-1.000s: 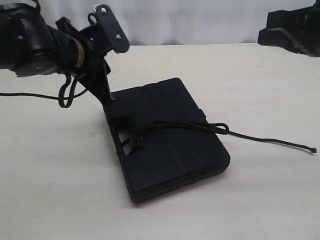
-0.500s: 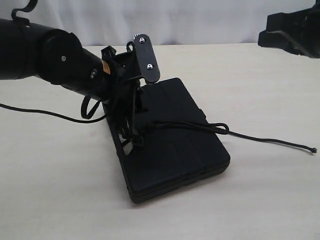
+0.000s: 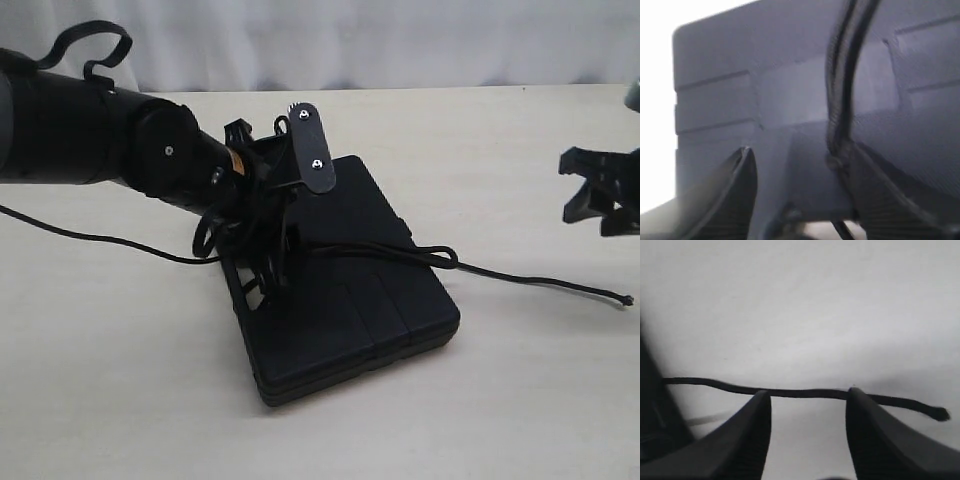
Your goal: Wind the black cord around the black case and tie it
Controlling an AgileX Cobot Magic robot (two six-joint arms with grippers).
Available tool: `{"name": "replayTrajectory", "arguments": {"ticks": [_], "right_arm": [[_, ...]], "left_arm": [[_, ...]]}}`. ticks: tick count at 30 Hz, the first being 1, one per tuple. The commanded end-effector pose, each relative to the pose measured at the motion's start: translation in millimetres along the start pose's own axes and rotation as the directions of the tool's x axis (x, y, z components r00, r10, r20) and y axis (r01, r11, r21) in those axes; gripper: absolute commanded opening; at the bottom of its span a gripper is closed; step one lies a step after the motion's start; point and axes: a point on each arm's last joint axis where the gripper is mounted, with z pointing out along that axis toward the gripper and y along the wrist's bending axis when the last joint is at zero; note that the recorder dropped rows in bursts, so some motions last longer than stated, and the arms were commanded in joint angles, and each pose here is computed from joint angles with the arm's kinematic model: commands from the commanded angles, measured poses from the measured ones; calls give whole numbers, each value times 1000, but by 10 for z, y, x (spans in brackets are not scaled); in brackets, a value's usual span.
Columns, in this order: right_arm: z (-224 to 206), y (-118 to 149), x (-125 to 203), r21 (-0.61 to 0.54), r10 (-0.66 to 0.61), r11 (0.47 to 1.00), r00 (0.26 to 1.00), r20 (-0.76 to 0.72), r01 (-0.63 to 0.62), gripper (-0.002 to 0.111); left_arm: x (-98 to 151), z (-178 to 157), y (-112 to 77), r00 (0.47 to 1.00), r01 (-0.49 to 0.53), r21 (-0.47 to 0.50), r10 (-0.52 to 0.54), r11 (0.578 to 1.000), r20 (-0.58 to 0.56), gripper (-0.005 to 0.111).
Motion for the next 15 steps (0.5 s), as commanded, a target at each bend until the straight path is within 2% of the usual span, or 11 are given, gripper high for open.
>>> {"name": "replayTrajectory", "arguments": {"ticks": [1, 7, 9, 15], "right_arm": [[162, -289, 124, -2, 162, 987, 984, -71, -163, 46], [326, -309, 331, -105, 305, 945, 951, -48, -308, 46], [368, -308, 376, -131, 320, 938, 947, -37, -322, 46], [517, -388, 426, -86, 330, 939, 943, -47, -333, 46]], "left_arm": [[-83, -14, 45, 998, 7, -57, -3, 998, 58, 54], [-104, -17, 71, 997, 9, -86, -2, 996, 81, 54], [-101, -17, 67, 997, 18, -81, -11, 997, 79, 54], [-101, -17, 62, 996, 35, -74, -29, 997, 81, 54]]}}
